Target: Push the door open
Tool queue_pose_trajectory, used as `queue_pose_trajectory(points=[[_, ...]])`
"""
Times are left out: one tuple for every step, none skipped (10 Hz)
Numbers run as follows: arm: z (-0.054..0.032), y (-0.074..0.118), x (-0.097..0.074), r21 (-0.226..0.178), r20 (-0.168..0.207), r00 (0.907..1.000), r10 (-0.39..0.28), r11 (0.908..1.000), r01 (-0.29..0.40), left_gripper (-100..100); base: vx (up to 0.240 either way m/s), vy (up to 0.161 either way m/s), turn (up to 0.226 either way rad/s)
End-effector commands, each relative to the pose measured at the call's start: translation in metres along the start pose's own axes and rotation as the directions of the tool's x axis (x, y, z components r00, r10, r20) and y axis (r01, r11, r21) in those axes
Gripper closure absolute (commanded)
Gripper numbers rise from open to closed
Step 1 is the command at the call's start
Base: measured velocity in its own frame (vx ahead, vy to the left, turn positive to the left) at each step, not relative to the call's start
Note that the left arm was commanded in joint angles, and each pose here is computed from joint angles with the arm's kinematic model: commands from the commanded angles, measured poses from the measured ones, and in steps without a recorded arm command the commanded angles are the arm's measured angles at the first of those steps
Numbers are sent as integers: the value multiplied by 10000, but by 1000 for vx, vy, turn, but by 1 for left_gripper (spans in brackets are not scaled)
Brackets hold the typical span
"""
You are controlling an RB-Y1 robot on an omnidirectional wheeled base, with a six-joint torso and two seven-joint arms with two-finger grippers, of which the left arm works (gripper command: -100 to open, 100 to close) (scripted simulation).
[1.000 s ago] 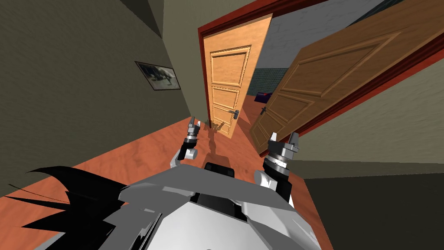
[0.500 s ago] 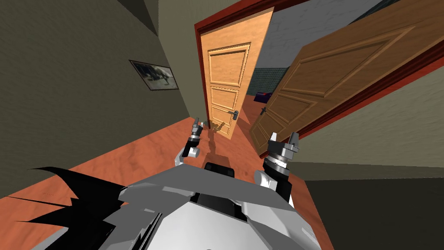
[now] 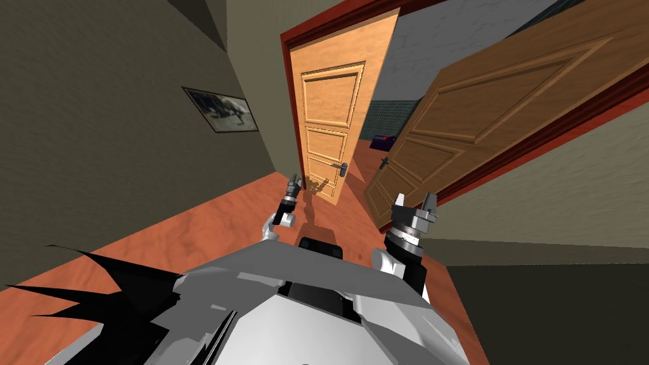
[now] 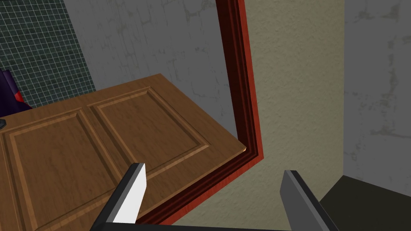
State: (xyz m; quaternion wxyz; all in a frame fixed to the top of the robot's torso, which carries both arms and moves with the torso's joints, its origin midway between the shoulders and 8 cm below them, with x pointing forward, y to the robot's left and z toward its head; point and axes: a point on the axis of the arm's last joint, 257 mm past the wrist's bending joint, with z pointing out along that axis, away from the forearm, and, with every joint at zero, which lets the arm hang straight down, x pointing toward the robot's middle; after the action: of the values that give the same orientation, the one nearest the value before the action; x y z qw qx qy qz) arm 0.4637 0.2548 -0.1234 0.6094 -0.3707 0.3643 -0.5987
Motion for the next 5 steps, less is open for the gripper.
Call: queue_pose_trajectory(points=[[69, 132, 66, -202, -124, 9999, -53, 9998, 50, -100, 101, -14, -26], [57, 164, 63, -272, -119, 9999, -50, 9996, 47, -100, 64, -4, -5], [85, 252, 102, -421, -195, 9998, -77, 9991, 69, -100, 54, 0, -14], [119, 324, 146, -536, -273, 9996, -113, 9985, 98, -100, 80, 0, -23], [146, 412, 189, -687, -349, 9993, -145, 9976, 121, -100, 94, -8, -28]])
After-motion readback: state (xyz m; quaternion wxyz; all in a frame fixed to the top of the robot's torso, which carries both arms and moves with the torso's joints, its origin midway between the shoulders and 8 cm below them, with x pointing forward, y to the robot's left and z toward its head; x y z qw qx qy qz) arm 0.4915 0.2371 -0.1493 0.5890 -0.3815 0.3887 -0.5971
